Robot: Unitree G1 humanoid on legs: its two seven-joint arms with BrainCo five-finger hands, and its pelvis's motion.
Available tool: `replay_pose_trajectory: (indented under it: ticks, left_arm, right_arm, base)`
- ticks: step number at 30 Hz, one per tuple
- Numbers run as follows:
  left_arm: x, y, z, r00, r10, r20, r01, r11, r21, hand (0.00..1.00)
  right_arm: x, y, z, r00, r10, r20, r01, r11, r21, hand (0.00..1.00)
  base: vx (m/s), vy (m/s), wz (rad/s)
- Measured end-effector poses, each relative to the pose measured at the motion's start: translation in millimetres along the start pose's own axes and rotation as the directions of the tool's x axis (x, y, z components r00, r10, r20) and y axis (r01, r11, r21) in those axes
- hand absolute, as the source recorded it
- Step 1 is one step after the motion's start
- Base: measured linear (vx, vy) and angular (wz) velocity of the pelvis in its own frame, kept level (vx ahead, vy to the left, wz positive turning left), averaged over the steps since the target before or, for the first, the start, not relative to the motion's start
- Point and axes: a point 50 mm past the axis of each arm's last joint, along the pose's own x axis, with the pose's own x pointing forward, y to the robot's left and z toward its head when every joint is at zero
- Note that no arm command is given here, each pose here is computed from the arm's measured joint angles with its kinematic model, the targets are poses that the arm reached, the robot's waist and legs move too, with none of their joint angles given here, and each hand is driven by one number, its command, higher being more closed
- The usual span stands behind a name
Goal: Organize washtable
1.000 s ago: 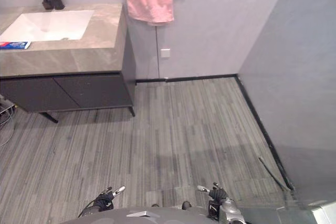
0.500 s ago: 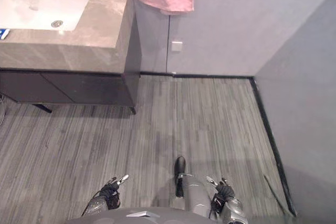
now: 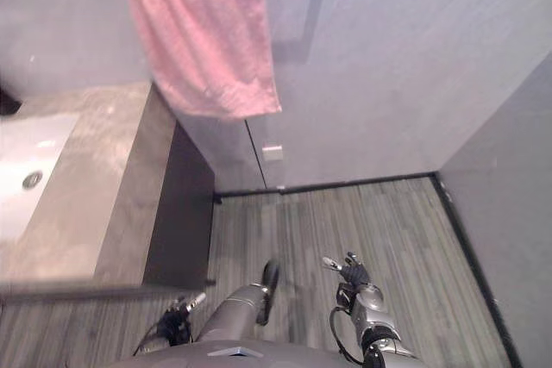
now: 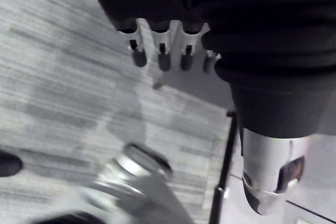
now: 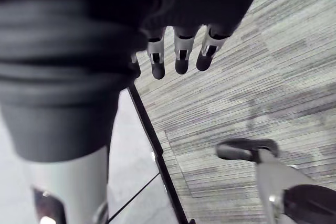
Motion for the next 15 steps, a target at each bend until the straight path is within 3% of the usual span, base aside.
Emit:
replay_pose_trajectory:
  ticks: [1, 3, 6, 11, 15]
  left_arm:
    - [-6, 16, -18, 0.998, 0.045, -0.054, -0.046, 0.999, -0.021, 0.00]
    - [-5, 33, -12, 0.994, 0.096, -0.051, -0.097, 0.995, -0.025, 0.00]
    - [2, 19, 8, 0.998, 0.058, 0.003, -0.058, 0.998, -0.009, 0.00]
    - [9, -15, 34, 0.996, -0.036, 0.086, 0.035, 0.999, 0.015, 0.00]
    - [10, -7, 38, 0.995, -0.029, 0.099, 0.023, 0.998, 0.061, 0.00]
  right_arm:
    - [-4, 4, -16, 0.999, 0.011, -0.043, -0.010, 1.000, 0.003, 0.00]
    - [-9, 6, -31, 0.997, 0.013, -0.080, -0.013, 1.000, 0.003, 0.00]
    - [-14, -12, -41, 0.994, -0.024, -0.110, 0.023, 1.000, -0.014, 0.00]
    - [-15, -13, -42, 0.994, -0.014, -0.111, 0.010, 0.999, -0.038, 0.00]
    - [-17, -4, -51, 0.989, 0.012, -0.145, -0.019, 0.999, -0.048, 0.00]
  base:
    - [0.81, 0.096, -0.73]
    - [0.69, 0.051, -0.14]
    - [0.49, 0.096, 0.38]
    - [0.44, 0.031, 0.11]
    - [0.38, -0.148, 0.46]
